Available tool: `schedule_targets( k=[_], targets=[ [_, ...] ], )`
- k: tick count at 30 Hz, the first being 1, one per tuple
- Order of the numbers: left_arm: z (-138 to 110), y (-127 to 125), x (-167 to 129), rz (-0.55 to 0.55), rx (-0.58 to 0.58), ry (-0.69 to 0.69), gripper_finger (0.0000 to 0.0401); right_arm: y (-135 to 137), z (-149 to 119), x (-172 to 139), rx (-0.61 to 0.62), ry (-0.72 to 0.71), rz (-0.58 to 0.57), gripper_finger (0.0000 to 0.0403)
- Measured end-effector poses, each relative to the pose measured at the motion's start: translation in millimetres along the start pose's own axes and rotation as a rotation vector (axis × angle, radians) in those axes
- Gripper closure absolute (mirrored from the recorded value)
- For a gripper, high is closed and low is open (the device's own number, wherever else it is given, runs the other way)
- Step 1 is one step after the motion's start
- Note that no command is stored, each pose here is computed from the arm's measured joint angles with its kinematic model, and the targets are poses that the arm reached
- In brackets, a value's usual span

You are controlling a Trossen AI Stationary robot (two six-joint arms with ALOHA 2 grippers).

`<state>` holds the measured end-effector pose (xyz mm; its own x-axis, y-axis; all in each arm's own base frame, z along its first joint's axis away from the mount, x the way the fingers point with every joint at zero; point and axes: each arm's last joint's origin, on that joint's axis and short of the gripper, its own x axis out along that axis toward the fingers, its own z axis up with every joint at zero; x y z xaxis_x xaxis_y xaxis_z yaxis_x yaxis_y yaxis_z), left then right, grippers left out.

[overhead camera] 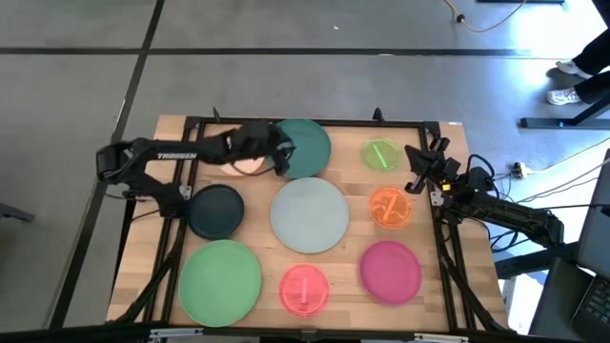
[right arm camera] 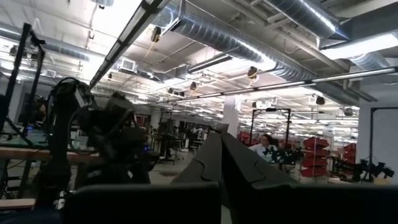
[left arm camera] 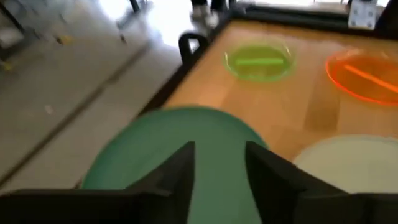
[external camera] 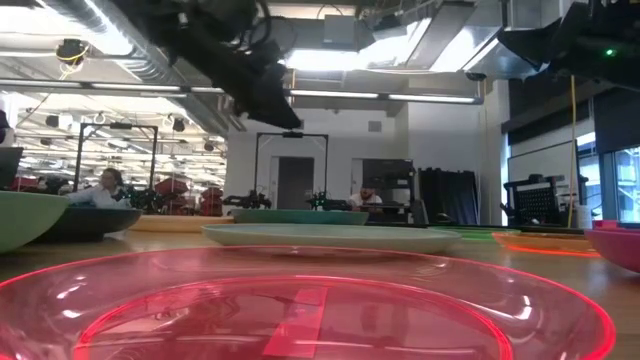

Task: Stack plastic plates
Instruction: Stack the dark green plate on top of the gray plate

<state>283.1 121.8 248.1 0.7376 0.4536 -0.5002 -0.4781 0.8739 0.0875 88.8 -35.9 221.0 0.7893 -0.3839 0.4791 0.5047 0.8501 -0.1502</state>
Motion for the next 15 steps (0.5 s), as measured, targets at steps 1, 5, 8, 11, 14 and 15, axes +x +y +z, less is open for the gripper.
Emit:
schedule_targets(
  k=[1, 5, 8, 11, 14, 15],
  targets=[
    [5, 3, 3, -0.015, -0.006, 0.030, 0.0237, 0, 0, 0, 0.002, 0.002, -0.005, 0.0401],
    [17, 12, 14, -0.043, -0.027, 0.142, 0.0191, 0, -2, 0, 0.008, 0.018, -0.002, 0.0401],
    [13, 8, 21, -0.076, -0.014, 0.198, 0.0174, 0, -1, 0, 0.004, 0.011, -0.006, 0.0401],
    [2, -3, 26, -0.102, 0.054, 0.248, 0.0170, 0, -1, 0, 0.002, 0.015, -0.011, 0.0400],
    [-9, -11, 29, -0.124, 0.108, 0.314, 0.0172, 0, -1, 0, 0.000, 0.016, -0.011, 0.0401],
    [-11, -12, 30, -0.128, 0.114, 0.332, 0.0174, 0, -1, 0, -0.001, 0.014, -0.011, 0.0400]
  ],
)
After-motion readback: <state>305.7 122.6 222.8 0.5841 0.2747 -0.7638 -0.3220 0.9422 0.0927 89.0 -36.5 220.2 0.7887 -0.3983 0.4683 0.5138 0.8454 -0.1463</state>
